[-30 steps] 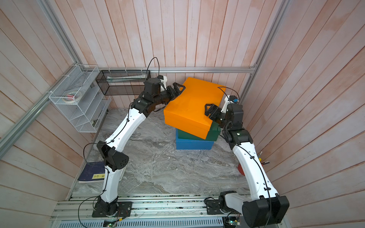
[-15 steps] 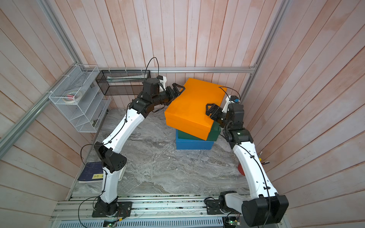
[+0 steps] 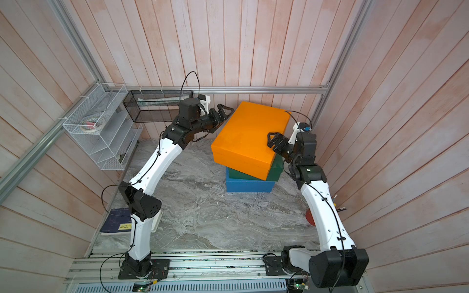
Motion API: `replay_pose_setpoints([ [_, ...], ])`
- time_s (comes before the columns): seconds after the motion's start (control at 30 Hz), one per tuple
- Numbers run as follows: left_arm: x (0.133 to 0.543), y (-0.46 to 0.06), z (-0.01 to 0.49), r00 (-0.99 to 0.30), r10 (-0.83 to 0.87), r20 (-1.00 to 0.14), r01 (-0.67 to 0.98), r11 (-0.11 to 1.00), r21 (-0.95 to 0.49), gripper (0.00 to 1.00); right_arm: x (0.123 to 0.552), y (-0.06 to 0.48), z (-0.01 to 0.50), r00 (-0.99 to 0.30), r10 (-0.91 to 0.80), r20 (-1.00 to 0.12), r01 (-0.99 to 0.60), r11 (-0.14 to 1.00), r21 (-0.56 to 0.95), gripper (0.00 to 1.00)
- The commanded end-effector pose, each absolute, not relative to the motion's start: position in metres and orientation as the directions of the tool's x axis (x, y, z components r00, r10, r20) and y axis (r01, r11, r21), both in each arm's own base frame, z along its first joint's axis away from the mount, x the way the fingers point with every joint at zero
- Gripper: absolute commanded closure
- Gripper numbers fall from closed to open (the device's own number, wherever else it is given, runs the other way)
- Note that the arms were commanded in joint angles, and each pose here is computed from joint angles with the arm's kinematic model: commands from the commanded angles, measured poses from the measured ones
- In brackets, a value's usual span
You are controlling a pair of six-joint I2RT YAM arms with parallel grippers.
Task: Stack the shoeboxes
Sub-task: Place the shoebox at the shoebox.
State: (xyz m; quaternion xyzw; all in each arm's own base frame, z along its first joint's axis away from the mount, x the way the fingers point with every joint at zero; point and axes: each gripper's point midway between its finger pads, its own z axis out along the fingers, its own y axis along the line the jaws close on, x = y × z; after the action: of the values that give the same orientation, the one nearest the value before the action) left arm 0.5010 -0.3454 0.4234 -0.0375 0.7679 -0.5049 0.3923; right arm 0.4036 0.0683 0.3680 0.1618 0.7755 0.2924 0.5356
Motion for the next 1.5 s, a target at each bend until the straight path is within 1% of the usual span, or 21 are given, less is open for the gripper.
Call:
replay_pose_setpoints([
  [0.0,0.514,-0.338,0.413,-0.685,-0.456,-0.568,0.332,0.499,-0.801,0.00,0.394,0.066,0.384,-0.339,0.568,-0.750,-0.095,0.772,0.628,0.11],
  [0.27,0.516,-0.325,0.413,-0.669,-0.461,-0.583,0.325,0.524,-0.787,0.00,0.380,0.057,0.400,-0.295,0.580,-0.759,-0.099,0.772,0.628,0.11],
  [0.37,0.518,-0.314,0.415,-0.658,-0.471,-0.587,0.316,0.535,-0.784,0.00,0.375,0.054,0.403,-0.278,0.571,-0.772,-0.093,0.784,0.614,0.17],
  [0.6,0.518,-0.271,0.422,-0.628,-0.498,-0.598,0.298,0.556,-0.776,0.00,0.364,0.027,0.400,-0.211,0.528,-0.823,0.024,0.844,0.536,0.27],
  [0.67,0.516,-0.254,0.425,-0.611,-0.511,-0.605,0.293,0.563,-0.773,0.00,0.361,0.020,0.401,-0.194,0.514,-0.836,0.048,0.856,0.515,0.33],
  [0.73,0.515,-0.237,0.427,-0.596,-0.523,-0.609,0.283,0.573,-0.769,0.00,0.359,0.014,0.399,-0.185,0.504,-0.844,0.079,0.863,0.499,0.47],
  [0.8,0.513,-0.222,0.423,-0.590,-0.533,-0.606,0.263,0.583,-0.769,0.00,0.360,0.007,0.390,-0.184,0.503,-0.844,0.117,0.864,0.490,0.73],
  [0.87,0.512,-0.213,0.416,-0.593,-0.541,-0.596,0.248,0.582,-0.775,0.00,0.364,0.001,0.378,-0.195,0.507,-0.840,0.148,0.861,0.486,0.92],
  [0.9,0.510,-0.210,0.413,-0.597,-0.541,-0.592,0.248,0.577,-0.778,0.00,0.366,-0.004,0.369,-0.206,0.518,-0.830,0.167,0.855,0.492,1.00],
  [1.07,0.508,-0.204,0.387,-0.630,-0.531,-0.566,0.217,0.580,-0.785,0.00,0.378,-0.023,0.329,-0.254,0.597,-0.761,0.202,0.802,0.562,1.00],
  [1.27,0.514,-0.197,0.358,-0.652,-0.531,-0.541,0.180,0.586,-0.790,0.00,0.390,-0.043,0.295,-0.285,0.610,-0.739,0.285,0.790,0.542,1.00],
  [1.47,0.524,-0.197,0.320,-0.687,-0.531,-0.495,0.135,0.576,-0.806,0.00,0.408,-0.045,0.250,-0.344,0.633,-0.694,0.329,0.773,0.542,1.00],
])
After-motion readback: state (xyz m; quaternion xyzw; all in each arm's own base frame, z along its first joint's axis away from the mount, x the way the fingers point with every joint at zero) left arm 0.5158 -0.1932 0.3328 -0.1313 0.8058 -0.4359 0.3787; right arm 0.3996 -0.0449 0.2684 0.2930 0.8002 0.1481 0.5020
